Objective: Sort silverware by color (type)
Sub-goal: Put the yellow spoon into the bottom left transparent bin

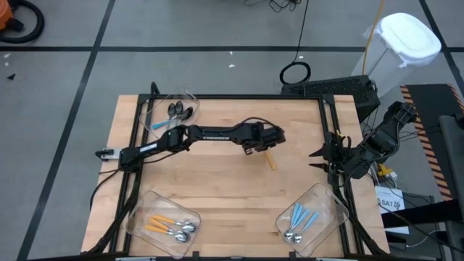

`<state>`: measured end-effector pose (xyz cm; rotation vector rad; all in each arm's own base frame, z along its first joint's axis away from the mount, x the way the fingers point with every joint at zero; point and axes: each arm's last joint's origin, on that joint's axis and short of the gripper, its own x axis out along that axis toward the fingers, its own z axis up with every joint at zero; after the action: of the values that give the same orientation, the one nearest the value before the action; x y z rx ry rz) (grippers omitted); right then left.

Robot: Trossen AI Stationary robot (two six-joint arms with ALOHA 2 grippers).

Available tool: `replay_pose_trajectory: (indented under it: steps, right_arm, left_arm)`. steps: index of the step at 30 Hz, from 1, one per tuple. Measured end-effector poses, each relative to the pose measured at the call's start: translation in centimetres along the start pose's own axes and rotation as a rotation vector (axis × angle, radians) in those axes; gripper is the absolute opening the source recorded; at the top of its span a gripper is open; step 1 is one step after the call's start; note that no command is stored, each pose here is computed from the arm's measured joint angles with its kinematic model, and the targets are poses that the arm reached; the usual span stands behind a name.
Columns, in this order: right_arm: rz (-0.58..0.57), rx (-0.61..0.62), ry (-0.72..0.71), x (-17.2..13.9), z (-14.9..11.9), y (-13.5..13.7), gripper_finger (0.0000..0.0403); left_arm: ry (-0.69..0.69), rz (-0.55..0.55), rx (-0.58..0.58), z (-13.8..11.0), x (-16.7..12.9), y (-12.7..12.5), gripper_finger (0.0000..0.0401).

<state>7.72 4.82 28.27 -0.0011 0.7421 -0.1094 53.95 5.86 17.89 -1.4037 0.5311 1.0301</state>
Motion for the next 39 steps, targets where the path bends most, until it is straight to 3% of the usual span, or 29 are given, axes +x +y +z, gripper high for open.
replay_pose_trajectory:
  steps: [5,10,19,28,34,39]
  right_arm:
    - [0.0,0.014,0.0,0.0,0.0,0.0,0.015]
    - [-0.001,0.016,0.003,0.0,0.0,0.0,0.015]
    - [-0.004,0.019,0.01,0.0,-0.1,-0.1,0.015]
    - [-0.011,0.007,0.017,0.0,-0.2,-0.2,0.015]
    - [-0.01,0.008,0.016,0.0,-0.2,-0.1,0.015]
    - [-0.009,0.007,0.016,0.0,-0.2,-0.1,0.015]
  left_arm:
    - [0.005,-0.157,0.033,0.1,1.5,-1.2,0.0097]
    - [0.039,-0.054,0.043,-0.4,3.3,0.4,0.0097]
    - [0.078,0.21,0.21,-2.5,1.4,2.8,0.0097]
    - [0.114,0.238,0.359,-4.3,-2.9,2.6,0.0097]
    - [0.164,0.264,0.488,-2.5,-5.2,2.2,0.0103]
    - [0.24,0.281,0.588,-0.4,-4.5,2.3,0.0154]
